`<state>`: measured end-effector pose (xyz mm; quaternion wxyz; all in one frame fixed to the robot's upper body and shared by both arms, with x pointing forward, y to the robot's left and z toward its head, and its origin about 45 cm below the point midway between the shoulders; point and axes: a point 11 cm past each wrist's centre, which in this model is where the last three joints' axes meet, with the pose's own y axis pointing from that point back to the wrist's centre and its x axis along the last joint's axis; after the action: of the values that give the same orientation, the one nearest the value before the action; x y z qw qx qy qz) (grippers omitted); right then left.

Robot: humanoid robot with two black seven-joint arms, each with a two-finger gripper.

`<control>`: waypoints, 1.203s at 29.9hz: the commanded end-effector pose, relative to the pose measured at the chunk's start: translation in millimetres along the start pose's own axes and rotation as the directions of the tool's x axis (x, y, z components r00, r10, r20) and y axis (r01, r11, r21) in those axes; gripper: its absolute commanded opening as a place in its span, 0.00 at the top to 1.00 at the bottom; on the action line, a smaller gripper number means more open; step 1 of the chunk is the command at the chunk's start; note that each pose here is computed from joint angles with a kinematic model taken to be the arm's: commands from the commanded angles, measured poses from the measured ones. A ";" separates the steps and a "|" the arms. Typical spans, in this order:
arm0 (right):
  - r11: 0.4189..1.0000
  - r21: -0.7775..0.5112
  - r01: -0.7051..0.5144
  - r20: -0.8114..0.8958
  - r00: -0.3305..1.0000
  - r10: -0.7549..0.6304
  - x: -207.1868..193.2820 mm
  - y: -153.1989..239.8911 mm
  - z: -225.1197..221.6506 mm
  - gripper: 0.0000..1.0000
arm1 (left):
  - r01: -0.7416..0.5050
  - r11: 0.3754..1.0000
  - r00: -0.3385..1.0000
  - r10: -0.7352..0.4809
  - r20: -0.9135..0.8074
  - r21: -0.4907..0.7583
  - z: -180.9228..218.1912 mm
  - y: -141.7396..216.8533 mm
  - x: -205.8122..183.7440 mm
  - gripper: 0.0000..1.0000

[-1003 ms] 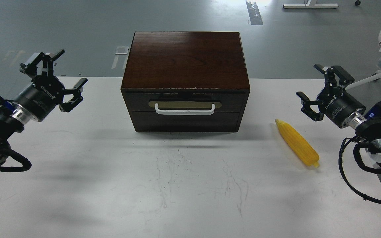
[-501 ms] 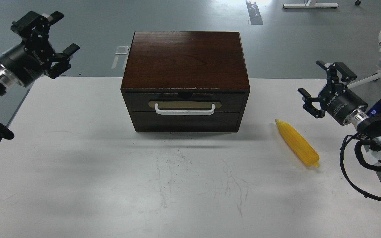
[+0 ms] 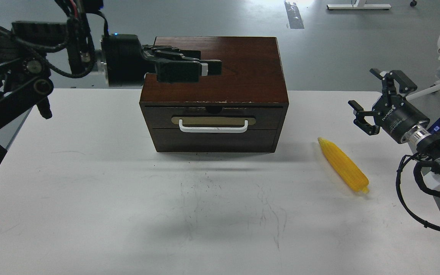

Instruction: Put corn in drawer with both arms

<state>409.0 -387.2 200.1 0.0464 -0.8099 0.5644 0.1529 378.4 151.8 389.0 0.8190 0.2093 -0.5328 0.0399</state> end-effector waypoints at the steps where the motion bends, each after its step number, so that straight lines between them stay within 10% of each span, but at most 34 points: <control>1: 1.000 0.002 -0.008 -0.008 1.000 0.008 4.0 2.9 -3.3 0.00 | 0.123 0.992 0.975 -0.126 0.183 0.030 7.9 -29.7 -13.0 0.01; 13: 1.000 0.006 -0.026 -0.022 0.999 0.026 12.2 9.2 -10.0 0.00 | 0.410 0.893 0.788 -0.449 0.420 0.186 -5.0 -63.7 -70.4 0.01; 36: 0.999 0.007 -0.036 -0.025 0.999 0.036 16.1 13.0 -12.2 0.00 | 0.502 0.819 0.720 -0.574 0.390 0.279 -36.6 -61.0 -105.4 0.01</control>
<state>404.4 -408.6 208.0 0.0393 -0.8019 0.5789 0.1421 381.6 126.6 265.8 0.6269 0.4193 -0.6225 -0.2090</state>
